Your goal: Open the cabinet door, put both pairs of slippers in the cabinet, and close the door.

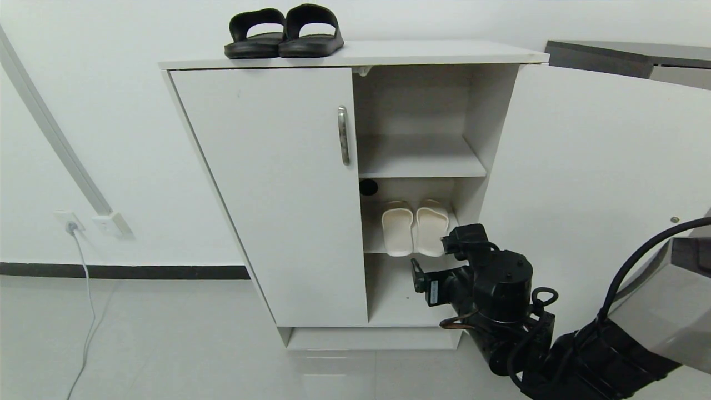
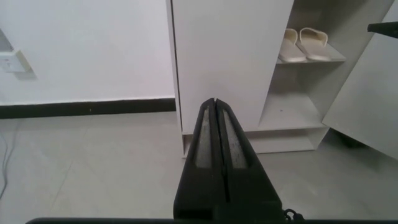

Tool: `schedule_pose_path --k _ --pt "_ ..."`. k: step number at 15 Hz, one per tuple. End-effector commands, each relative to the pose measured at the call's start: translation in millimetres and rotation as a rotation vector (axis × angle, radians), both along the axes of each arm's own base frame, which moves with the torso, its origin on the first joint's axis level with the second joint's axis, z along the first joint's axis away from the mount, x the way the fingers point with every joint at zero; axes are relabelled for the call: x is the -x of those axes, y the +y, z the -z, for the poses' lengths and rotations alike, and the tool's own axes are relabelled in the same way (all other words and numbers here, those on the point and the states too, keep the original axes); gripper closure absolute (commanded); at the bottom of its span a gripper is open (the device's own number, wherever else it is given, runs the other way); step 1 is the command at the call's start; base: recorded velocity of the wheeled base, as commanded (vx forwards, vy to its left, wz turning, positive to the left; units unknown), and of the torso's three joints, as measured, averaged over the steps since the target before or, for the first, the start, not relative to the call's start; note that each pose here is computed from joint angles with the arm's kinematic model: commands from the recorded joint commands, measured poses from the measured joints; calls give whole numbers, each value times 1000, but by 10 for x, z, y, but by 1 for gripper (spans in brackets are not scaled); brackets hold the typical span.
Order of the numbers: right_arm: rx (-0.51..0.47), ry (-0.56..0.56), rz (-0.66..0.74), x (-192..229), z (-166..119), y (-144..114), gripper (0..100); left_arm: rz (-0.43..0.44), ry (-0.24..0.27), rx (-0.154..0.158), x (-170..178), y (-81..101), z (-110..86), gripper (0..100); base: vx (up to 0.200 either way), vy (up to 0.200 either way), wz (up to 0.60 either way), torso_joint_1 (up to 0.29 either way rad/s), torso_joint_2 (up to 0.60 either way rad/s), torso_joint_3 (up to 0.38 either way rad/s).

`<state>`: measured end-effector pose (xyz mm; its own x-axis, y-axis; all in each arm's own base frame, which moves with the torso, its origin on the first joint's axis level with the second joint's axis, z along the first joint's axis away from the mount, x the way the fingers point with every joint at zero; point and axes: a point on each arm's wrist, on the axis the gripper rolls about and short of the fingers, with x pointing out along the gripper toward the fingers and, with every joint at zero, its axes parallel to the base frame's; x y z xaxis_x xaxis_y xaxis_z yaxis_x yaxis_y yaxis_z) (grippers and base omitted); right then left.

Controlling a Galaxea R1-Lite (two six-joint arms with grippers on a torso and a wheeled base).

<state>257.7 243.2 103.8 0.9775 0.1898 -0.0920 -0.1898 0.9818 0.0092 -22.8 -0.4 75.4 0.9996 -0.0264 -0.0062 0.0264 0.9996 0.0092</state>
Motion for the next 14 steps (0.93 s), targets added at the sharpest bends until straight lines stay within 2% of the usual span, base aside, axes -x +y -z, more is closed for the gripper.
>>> schedule_pose_path --k 1,5,14 --pt "0 0 0 -5 2 1 0 0 2 0 -1 0 0 100 0 200 0 2 -2 2" --pt "2 8 -4 -18 49 16 0 -3 2 9 -1 1 0 100 0 200 0 5 2 1" --pt "-3 5 -3 -19 57 1 0 -3 2 9 -1 1 0 100 0 200 0 2 3 3"
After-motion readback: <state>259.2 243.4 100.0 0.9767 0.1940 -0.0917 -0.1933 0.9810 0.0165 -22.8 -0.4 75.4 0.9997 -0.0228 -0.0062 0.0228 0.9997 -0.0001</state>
